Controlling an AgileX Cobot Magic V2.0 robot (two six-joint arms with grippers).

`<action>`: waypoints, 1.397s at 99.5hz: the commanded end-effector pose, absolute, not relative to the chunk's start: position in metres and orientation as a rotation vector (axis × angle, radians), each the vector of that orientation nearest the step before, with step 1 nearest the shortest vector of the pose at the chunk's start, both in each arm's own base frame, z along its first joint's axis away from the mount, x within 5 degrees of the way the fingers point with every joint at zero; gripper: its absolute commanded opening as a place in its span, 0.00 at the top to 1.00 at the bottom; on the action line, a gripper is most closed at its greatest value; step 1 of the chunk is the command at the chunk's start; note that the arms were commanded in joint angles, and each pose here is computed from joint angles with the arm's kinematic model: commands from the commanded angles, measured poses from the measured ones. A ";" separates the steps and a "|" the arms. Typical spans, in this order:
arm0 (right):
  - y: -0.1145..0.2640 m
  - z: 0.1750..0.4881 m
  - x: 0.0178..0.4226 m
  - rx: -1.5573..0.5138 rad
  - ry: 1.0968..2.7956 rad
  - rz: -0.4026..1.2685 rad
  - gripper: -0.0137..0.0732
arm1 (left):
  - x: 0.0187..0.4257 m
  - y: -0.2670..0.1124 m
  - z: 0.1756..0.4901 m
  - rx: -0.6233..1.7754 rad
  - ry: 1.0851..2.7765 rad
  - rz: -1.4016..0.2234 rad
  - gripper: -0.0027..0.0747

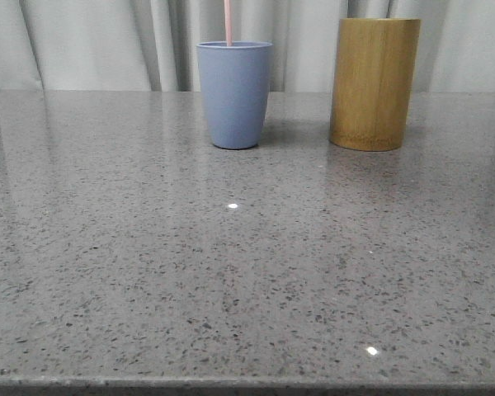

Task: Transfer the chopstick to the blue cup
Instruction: 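Open the right gripper and withdraw it from the blue cup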

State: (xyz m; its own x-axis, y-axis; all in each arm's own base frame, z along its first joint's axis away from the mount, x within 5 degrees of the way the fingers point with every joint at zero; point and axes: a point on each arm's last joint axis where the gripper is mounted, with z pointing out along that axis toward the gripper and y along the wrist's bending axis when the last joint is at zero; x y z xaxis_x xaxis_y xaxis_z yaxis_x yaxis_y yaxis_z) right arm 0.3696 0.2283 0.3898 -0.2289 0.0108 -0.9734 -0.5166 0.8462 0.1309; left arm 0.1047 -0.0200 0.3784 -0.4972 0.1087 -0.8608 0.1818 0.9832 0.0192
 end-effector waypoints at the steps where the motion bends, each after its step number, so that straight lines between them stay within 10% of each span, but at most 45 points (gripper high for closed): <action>1: 0.221 0.428 0.359 -0.366 1.595 0.518 0.88 | 0.106 -0.020 0.391 0.187 2.008 -0.104 0.59; 25: 0.221 0.428 0.359 -0.367 1.597 0.518 0.65 | 0.106 -0.020 0.391 0.187 2.008 -0.104 0.59; 69: 0.201 0.435 0.357 -0.351 1.638 0.488 0.65 | 0.106 -0.020 0.391 0.187 2.008 -0.104 0.59; 139: 0.058 0.427 0.271 -0.100 1.758 0.259 0.65 | 0.114 -0.021 0.387 0.146 1.934 -0.118 0.59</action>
